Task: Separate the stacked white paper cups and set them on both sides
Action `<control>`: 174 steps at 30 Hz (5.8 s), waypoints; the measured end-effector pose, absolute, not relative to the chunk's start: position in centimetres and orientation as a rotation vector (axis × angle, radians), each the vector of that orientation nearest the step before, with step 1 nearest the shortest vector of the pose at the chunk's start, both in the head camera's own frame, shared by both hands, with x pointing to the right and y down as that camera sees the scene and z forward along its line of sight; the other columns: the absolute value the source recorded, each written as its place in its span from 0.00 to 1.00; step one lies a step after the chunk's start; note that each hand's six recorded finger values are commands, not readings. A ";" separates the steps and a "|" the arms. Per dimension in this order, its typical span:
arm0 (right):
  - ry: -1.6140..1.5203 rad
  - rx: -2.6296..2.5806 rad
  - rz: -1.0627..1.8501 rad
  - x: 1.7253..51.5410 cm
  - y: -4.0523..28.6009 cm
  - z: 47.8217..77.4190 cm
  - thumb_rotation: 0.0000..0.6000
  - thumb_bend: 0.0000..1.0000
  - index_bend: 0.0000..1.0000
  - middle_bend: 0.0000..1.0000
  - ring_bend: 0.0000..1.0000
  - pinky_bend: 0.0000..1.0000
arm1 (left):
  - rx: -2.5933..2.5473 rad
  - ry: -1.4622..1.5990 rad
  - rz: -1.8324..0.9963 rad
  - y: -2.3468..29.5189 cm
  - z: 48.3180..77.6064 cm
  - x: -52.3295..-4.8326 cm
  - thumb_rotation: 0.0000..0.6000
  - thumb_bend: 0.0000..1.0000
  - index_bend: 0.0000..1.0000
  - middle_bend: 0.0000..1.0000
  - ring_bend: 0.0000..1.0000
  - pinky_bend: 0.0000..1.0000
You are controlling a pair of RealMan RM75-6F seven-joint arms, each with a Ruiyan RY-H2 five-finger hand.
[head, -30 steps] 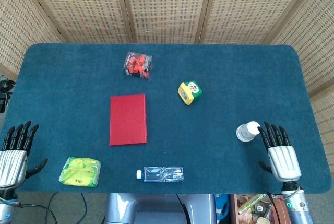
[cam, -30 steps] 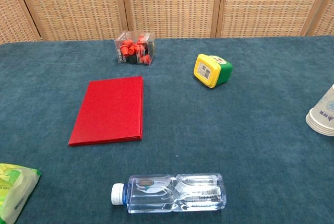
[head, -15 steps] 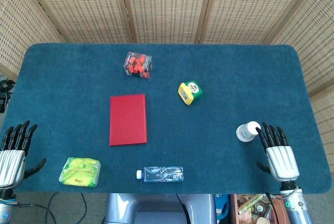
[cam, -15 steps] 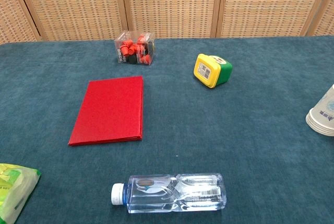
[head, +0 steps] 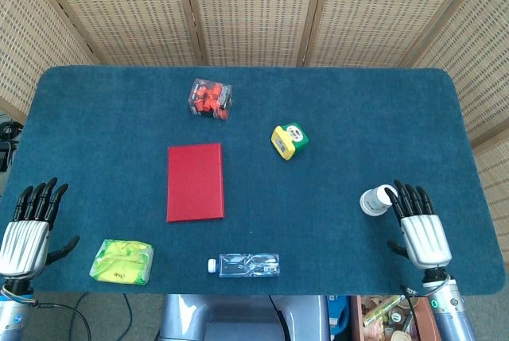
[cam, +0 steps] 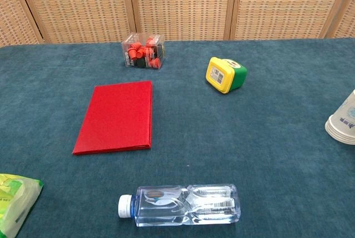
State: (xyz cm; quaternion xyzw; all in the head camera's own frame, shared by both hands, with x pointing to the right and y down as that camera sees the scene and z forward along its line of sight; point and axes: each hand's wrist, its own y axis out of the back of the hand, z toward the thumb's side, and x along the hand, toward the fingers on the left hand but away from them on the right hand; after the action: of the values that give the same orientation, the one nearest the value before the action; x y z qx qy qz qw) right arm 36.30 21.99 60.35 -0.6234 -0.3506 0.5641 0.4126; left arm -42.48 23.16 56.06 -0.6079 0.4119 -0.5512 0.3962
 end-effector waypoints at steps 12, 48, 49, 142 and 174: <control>-0.747 -1.638 1.551 33.5 17.0 61.6 1.00 0.08 0.05 0.00 0.00 0.11 | -1.547 1.025 -1.410 23.3 56.6 -42.4 1.00 0.22 0.00 0.00 0.00 0.00; -0.660 -1.607 1.797 35.6 13.5 68.6 1.00 0.08 0.42 0.20 0.06 0.40 | -1.539 1.012 -1.433 23.0 57.5 -42.8 1.00 0.22 0.00 0.00 0.00 0.00; -0.660 -1.608 1.794 35.5 13.6 68.6 1.00 0.08 0.46 0.25 0.11 0.45 | -1.540 1.010 -1.434 23.0 57.5 -42.7 1.00 0.22 0.00 0.00 0.00 0.00; -1.695 -2.558 1.186 19.7 -1.0 62.3 1.00 0.11 0.78 0.62 0.49 0.74 | -2.637 1.715 -0.731 9.2 66.8 -23.8 1.00 0.23 0.10 0.00 0.00 0.00; -1.683 -2.570 1.192 19.4 -1.2 63.4 1.00 0.12 0.78 0.62 0.50 0.74 | -2.937 1.843 -0.487 7.5 70.2 -16.3 1.00 0.23 0.32 0.00 0.00 0.00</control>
State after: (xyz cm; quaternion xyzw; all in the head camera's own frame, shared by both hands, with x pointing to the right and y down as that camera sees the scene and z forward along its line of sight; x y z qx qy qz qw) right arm 19.38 -1.18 63.38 -0.7776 -0.5093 0.3607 -0.0765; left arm -16.25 7.54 70.16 -0.8252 0.5179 -0.1368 -0.1789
